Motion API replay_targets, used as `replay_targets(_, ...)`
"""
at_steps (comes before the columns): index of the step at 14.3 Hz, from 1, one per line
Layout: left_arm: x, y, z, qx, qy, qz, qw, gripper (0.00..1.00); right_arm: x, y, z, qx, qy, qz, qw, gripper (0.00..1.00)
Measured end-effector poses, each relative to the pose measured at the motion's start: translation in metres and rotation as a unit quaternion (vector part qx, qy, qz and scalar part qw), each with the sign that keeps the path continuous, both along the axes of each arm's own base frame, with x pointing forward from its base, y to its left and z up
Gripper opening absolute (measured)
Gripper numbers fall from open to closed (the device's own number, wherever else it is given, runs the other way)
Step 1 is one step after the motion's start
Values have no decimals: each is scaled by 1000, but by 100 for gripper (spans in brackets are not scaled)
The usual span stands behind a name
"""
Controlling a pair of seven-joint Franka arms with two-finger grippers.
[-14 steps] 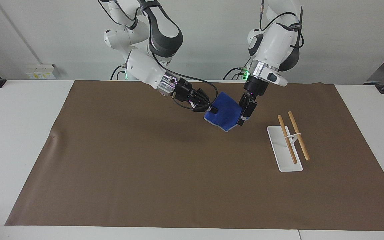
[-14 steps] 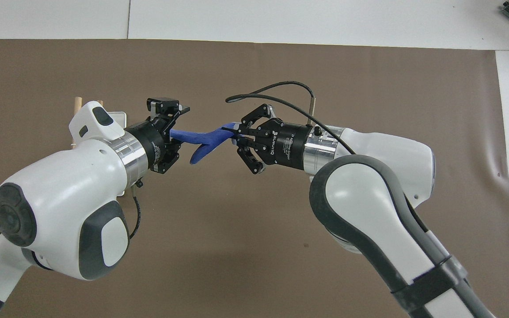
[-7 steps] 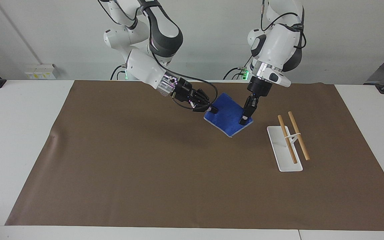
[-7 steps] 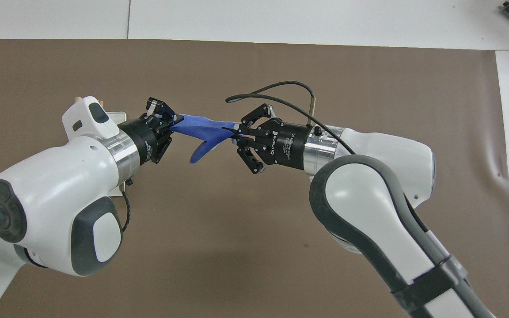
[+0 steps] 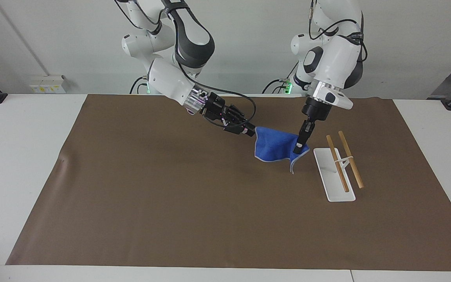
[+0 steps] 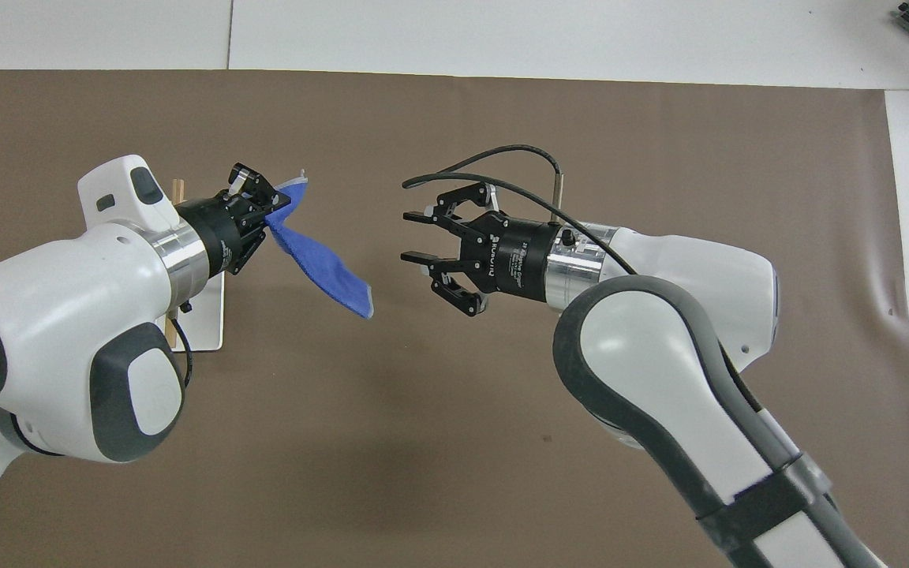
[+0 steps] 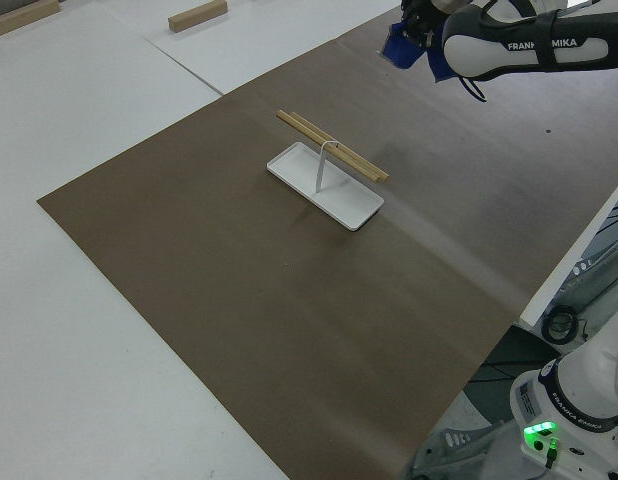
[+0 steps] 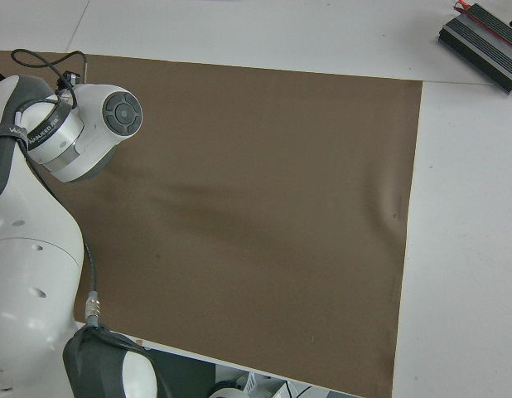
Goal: Right arm passes towel to left arm to hang
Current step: 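Open the right gripper and withdraw it while the left gripper pulls away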
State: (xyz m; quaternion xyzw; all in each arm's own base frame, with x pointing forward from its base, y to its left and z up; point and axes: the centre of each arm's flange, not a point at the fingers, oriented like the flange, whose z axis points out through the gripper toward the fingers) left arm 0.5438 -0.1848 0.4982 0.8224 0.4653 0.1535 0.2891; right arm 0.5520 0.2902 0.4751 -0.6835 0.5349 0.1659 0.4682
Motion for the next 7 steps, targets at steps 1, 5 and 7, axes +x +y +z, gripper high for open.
replay_targets(1, 4, 12, -1, 3, -1, 5, 1000, 2, 1, -3, -2, -37, -26, 23, 999, 66)
replay_targets(5, 19, 53, -12, 26, -5, 5, 1000, 2, 7, -26, -6, -237, -127, 161, 950, 100)
replay_targets(7, 26, 73, -24, 39, -3, 1, 999, 2, 15, -49, -10, -340, -170, 232, 895, 100)
